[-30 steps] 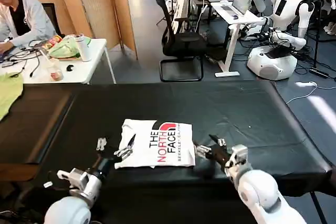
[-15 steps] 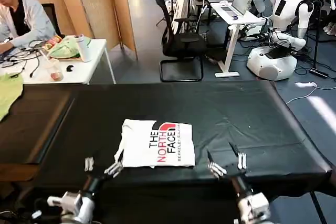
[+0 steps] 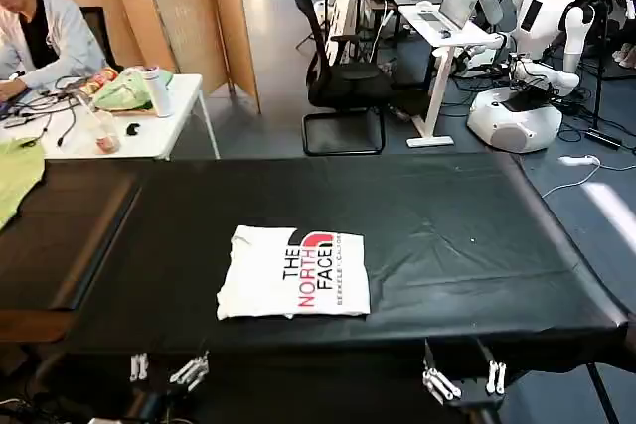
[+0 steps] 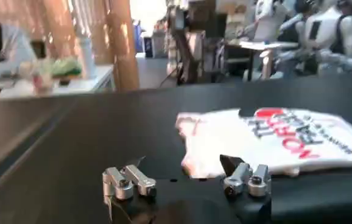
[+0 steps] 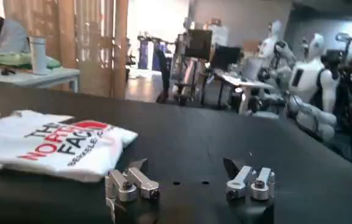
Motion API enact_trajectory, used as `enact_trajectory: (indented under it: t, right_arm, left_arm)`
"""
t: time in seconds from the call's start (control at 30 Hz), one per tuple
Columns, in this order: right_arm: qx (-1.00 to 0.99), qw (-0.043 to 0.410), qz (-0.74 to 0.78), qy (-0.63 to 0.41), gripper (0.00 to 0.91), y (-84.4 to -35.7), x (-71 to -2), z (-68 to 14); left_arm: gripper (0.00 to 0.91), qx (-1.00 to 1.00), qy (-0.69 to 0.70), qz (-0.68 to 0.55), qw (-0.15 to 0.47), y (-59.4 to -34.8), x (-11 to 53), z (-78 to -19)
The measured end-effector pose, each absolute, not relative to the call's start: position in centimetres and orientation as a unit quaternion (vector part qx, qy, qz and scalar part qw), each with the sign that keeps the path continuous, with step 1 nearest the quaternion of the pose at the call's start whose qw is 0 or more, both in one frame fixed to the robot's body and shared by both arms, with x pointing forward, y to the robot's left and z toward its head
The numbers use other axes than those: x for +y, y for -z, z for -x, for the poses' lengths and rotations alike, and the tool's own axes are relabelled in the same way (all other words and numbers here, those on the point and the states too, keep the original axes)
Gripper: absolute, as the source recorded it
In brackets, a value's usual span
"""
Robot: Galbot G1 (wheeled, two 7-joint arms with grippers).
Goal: Fold and organize the clothes.
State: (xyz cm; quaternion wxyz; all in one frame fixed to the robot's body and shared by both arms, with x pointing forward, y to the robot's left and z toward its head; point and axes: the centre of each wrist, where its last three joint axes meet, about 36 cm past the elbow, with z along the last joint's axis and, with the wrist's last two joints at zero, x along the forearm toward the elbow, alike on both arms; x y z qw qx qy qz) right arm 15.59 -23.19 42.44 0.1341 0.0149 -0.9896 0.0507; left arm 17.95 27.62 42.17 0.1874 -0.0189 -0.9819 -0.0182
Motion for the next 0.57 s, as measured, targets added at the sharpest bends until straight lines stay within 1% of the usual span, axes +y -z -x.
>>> enact_trajectory:
  t: [0.17,0.57]
  right_arm:
    - [-0.988,0.148,-0.016,-0.045,0.878,-42.71,-22.81,-14.7]
    - [-0.987,0.153,-0.017,-0.045,0.878,-42.75,-22.77,-14.35]
  left_arm:
    - [0.878,-0.98,0.023,0.018,0.196,-42.56,28.36,-17.18]
    - [0.878,-0.979,0.029,0.02,0.202,-42.9,28.62,-16.95]
